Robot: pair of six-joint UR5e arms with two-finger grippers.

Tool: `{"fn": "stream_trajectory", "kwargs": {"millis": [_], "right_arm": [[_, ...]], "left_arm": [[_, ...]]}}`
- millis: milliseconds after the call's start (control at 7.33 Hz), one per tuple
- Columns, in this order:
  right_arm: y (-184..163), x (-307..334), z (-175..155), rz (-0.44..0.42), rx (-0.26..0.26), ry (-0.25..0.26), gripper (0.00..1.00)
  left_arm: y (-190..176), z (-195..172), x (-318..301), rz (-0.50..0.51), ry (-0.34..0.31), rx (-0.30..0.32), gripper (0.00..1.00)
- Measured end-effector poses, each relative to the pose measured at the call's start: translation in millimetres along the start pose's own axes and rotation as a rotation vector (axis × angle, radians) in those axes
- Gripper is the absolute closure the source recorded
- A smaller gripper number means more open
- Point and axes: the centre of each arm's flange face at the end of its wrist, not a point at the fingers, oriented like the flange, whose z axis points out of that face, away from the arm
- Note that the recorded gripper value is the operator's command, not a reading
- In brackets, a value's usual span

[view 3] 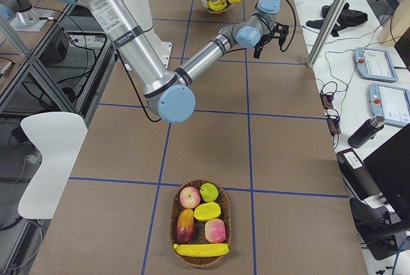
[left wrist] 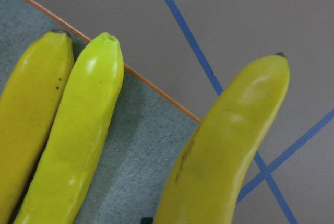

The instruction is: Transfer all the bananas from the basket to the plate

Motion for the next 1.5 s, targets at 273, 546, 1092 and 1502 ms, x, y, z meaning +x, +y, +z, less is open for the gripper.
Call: {"fn": "stream_trajectory", "kwargs": {"millis": [273, 546, 1092, 1502], "right_arm": [[1, -1, 2, -0.001, -0.003, 0.001, 0.00], [2, -1, 2, 0.000, -0.004, 0.001, 0.00], [2, -2, 2, -0.002, -0.003, 0.000, 0.00], [2, -2, 1, -0.003, -0.003, -0.001, 0.00]], "left_arm": [[0, 2, -10, 0.006, -0.025, -0.004, 1.00], [6, 7, -16, 0.019, -0.040, -0.008, 0.44], [7, 0, -23, 0.029, -0.042, -0.007, 0.00], [10, -33, -20, 0.059, -0.009, -0.032, 0.00]]}}
